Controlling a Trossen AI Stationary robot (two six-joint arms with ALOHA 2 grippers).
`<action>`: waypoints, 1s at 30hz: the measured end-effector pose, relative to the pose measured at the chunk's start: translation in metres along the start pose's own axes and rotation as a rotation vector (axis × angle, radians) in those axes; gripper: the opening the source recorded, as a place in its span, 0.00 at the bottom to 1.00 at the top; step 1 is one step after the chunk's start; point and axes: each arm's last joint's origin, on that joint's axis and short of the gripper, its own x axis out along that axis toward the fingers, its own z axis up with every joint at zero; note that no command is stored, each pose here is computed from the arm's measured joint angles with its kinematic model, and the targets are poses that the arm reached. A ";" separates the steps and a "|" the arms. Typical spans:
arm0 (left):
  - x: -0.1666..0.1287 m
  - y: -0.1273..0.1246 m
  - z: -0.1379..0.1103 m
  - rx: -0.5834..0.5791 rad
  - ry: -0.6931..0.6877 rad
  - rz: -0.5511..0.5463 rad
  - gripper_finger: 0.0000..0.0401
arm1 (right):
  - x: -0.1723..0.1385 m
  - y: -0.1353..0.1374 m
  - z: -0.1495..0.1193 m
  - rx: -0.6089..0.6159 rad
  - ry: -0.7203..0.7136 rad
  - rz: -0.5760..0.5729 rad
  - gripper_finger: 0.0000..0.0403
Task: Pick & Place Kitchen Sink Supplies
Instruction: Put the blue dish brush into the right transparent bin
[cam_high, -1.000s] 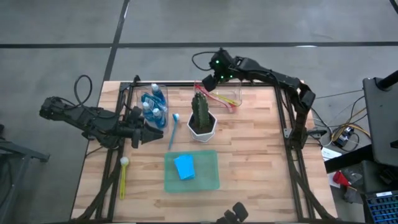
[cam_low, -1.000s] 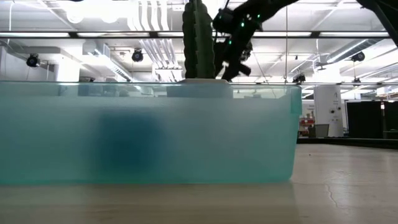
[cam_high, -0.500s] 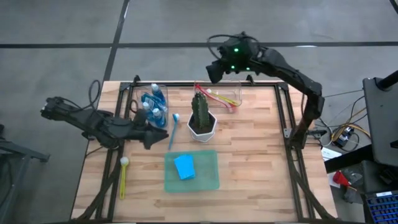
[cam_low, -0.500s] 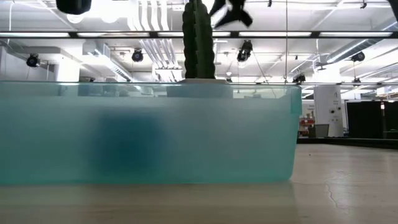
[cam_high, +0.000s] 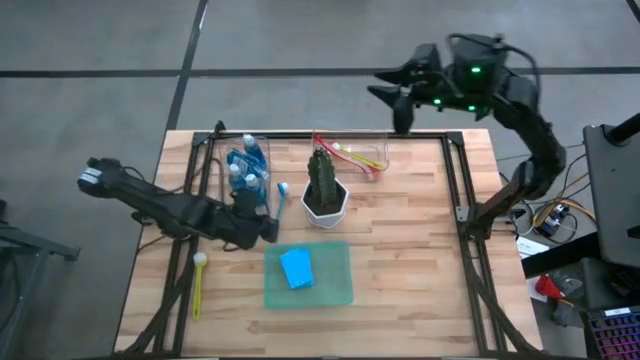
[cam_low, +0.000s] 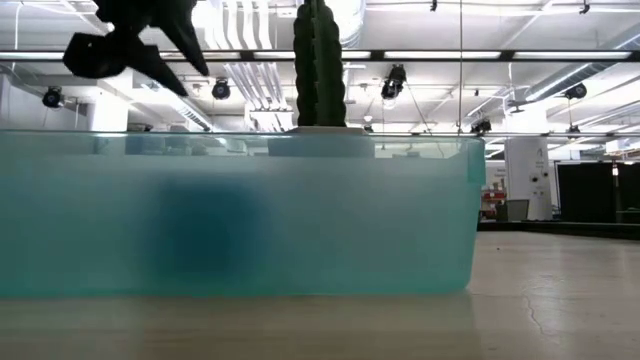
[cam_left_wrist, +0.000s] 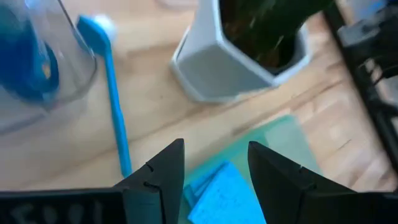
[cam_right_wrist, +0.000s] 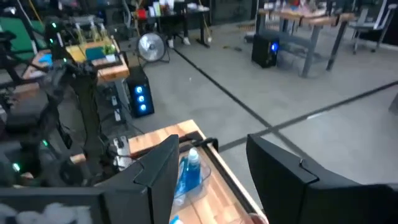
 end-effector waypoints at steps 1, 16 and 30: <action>0.005 -0.002 -0.002 -0.003 0.013 0.013 0.42 | -0.006 0.000 0.002 0.000 -0.014 0.001 0.45; 0.062 0.010 -0.004 -0.094 0.106 0.313 0.42 | -0.042 -0.002 0.018 0.006 -0.165 0.004 0.42; 0.106 0.016 -0.006 -0.053 0.176 0.361 0.42 | -0.050 -0.002 0.028 -0.023 -0.257 0.003 0.41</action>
